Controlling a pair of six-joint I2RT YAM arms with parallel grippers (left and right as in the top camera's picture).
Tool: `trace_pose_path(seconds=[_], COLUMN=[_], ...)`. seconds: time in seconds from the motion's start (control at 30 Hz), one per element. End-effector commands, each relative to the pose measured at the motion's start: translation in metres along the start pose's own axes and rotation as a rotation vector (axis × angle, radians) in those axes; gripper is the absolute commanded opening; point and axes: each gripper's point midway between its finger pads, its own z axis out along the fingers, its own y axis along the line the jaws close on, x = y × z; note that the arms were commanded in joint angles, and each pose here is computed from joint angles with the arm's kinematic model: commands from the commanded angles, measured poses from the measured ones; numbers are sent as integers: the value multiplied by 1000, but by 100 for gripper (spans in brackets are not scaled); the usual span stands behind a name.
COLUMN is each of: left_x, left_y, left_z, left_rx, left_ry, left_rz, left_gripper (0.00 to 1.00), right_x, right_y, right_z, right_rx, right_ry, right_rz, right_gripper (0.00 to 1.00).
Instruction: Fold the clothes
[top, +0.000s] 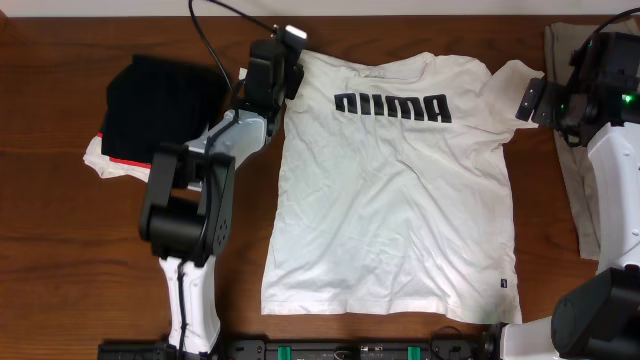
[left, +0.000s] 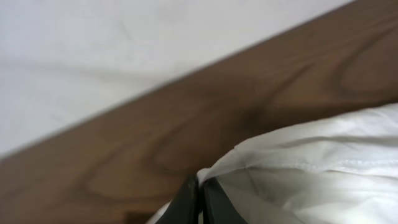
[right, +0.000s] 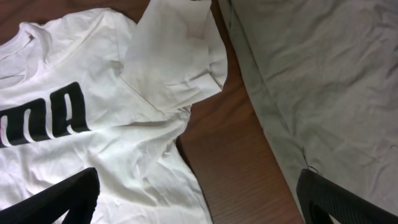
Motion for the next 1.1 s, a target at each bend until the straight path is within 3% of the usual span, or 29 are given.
trace_pose_path(seconds=[0.0, 0.17, 0.37, 0.4, 0.43, 0.57, 0.77, 0.93, 1.07], left_x=[15, 21, -25, -32, -39, -57, -42, 9, 44], left_y=[0, -5, 8, 10, 11, 17, 32, 49, 48], left_z=[23, 48, 49, 48, 46, 34, 8, -13, -40], left_rx=[41, 42, 25, 27, 31, 50, 33, -22, -13], left_ry=[9, 12, -49, -41, -23, 78, 284, 496, 673], left_rz=[-83, -84, -101, -101, -100, -141, -376, -527, -549], left_gripper=[6, 7, 17, 46, 66, 86, 94, 98, 98], right_x=[-2, -2, -2, -2, -2, -2, -2, -2, -2], right_y=[-2, -2, -2, -2, -2, -2, -2, -2, -2], right_z=[-3, -3, -3, -3, -3, -3, -3, -3, -3], right_rx=[7, 7, 7, 7, 7, 7, 7, 7, 7], right_ry=[-9, -9, -9, -9, -9, -9, -9, -9, -9], right_rz=[17, 17, 17, 17, 17, 17, 17, 17, 17], right_gripper=[99, 99, 99, 99, 99, 98, 99, 99, 99])
